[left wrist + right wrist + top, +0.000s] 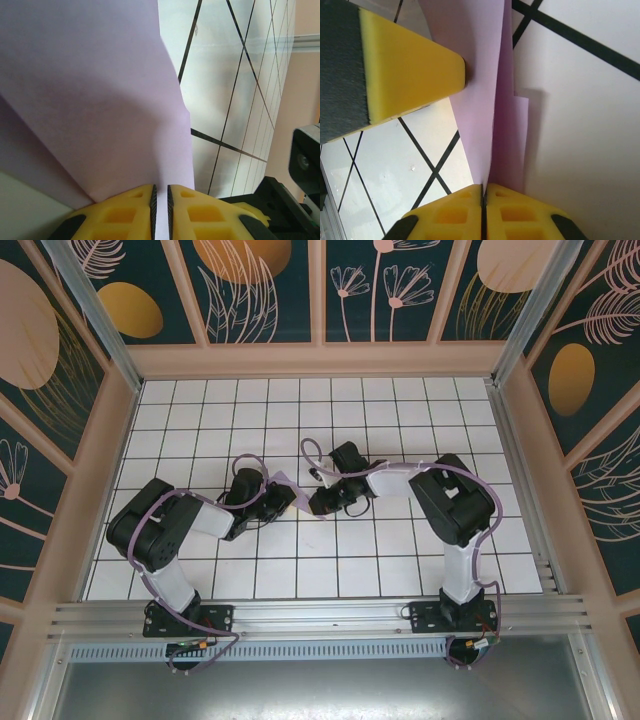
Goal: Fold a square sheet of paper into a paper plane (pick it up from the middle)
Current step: Fold the wing for the fifth time at the center of the table.
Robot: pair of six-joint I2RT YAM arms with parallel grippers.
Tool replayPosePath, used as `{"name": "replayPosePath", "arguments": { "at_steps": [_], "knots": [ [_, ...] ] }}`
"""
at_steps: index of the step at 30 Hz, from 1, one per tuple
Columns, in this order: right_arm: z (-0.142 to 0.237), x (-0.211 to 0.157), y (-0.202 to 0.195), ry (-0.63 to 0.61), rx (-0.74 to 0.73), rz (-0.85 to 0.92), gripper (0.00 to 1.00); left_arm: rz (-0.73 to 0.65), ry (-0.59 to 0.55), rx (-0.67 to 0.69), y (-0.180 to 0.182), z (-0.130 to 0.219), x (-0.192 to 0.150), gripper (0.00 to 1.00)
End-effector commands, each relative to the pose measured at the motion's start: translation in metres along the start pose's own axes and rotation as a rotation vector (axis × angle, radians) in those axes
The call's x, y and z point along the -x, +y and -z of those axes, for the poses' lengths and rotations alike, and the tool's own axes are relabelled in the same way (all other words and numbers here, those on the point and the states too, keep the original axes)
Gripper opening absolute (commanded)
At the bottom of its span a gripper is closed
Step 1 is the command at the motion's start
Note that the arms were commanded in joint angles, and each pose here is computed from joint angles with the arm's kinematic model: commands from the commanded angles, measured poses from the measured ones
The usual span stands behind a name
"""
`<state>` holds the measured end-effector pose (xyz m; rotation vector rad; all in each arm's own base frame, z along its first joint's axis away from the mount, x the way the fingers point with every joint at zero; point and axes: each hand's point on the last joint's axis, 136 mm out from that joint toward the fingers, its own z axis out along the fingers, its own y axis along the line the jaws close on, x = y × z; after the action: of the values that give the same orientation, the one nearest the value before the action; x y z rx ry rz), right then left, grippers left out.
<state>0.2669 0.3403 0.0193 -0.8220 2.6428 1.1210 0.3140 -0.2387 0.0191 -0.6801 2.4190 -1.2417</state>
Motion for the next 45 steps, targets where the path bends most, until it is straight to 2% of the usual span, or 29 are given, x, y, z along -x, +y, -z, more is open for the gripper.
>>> {"name": "replayPosePath", "arguments": {
  "at_steps": [1,8,13,17,28,32,38,42,45],
  "knots": [
    [-0.006,-0.013,-0.012,0.048,0.011,-0.042,0.08,0.055,0.01,0.188,0.053,-0.005,-0.009,0.18],
    [-0.012,-0.022,-0.023,0.083,-0.006,-0.102,0.09,0.056,0.006,0.213,0.059,-0.005,-0.009,0.17],
    [0.006,-0.007,-0.006,0.034,0.011,-0.054,0.17,0.057,0.007,0.231,0.063,-0.005,-0.009,0.16],
    [0.014,-0.01,-0.002,0.029,0.003,-0.012,0.21,0.056,0.008,0.237,0.064,-0.005,-0.009,0.16],
    [0.009,-0.032,-0.014,0.069,0.011,-0.051,0.1,0.056,0.013,0.247,0.068,-0.006,-0.01,0.16],
    [0.003,-0.037,-0.024,0.1,-0.014,-0.086,0.1,0.057,0.014,0.247,0.068,-0.006,-0.01,0.16],
    [0.03,-0.008,0.0,0.009,-0.011,-0.061,0.23,0.055,0.014,0.249,0.068,-0.006,-0.01,0.16],
    [0.048,0.022,0.023,-0.089,0.008,-0.076,0.24,0.051,0.015,0.249,0.068,-0.006,-0.01,0.15],
    [0.047,0.036,0.034,-0.126,0.007,-0.085,0.21,0.049,0.013,0.25,0.067,-0.006,-0.01,0.14]
  ]
}}
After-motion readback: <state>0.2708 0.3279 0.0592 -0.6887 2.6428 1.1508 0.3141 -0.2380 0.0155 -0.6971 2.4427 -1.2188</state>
